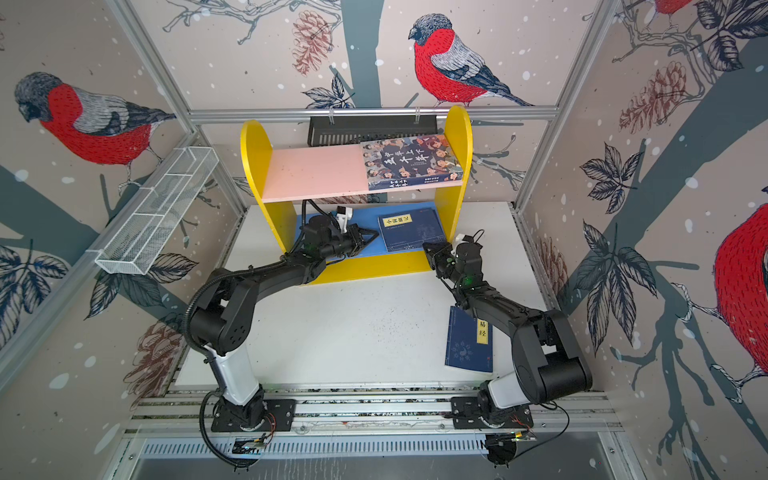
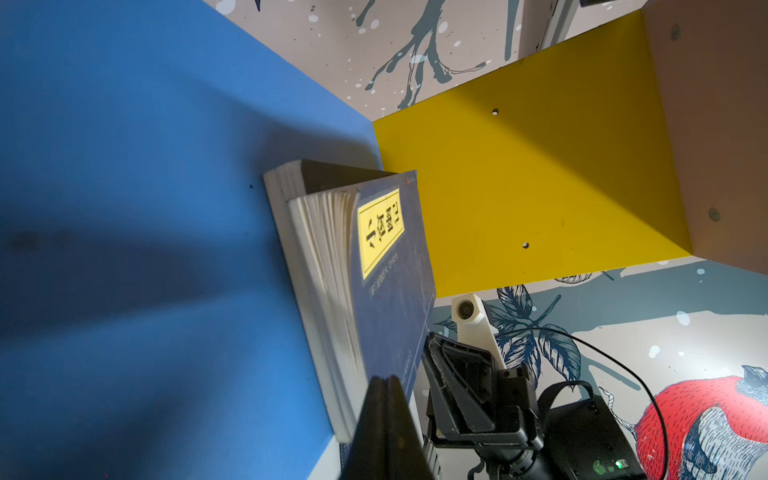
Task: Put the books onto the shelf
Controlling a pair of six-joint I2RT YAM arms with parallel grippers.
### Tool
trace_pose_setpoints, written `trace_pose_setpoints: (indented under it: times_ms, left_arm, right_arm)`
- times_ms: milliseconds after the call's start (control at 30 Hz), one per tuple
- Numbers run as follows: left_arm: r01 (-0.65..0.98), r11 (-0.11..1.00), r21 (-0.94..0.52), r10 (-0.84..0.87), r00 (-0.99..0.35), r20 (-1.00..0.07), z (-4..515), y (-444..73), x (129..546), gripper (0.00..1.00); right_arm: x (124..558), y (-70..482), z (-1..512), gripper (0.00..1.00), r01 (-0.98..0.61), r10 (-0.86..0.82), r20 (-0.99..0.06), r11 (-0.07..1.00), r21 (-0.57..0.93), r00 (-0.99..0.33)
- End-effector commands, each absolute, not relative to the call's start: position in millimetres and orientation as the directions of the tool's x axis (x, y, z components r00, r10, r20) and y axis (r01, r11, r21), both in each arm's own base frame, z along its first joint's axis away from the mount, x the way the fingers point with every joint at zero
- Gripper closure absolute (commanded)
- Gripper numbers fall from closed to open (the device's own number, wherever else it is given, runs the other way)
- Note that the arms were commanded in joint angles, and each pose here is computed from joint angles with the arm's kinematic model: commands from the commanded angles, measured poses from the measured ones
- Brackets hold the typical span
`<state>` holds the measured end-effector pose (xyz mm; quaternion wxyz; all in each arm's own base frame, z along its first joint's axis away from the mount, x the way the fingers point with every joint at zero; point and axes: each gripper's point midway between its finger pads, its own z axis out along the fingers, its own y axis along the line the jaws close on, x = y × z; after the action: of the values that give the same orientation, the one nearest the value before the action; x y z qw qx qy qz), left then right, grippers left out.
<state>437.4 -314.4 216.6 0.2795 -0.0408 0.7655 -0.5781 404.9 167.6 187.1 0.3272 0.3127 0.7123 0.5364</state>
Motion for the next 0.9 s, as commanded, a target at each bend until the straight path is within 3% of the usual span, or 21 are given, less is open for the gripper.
trace_pose_setpoints:
  times_ms: [0, 867]
  left_arm:
    - [0.232, 0.388, -0.892, -0.381, -0.841, -0.384, 210.4, -312.1, 440.2, 1.0]
    - [0.163, 0.432, -0.887, -0.366, -0.867, -0.338, 191.1, -324.3, 445.3, 1.0]
  right_arm:
    - [406.8, 169.3, 196.6, 0.88, 0.058, 0.794, -0.143, 0.218, 0.974, -0.591]
    - [404.8, 168.7, 202.2, 0.88, 0.049, 0.794, -0.148, 0.218, 0.975, -0.59]
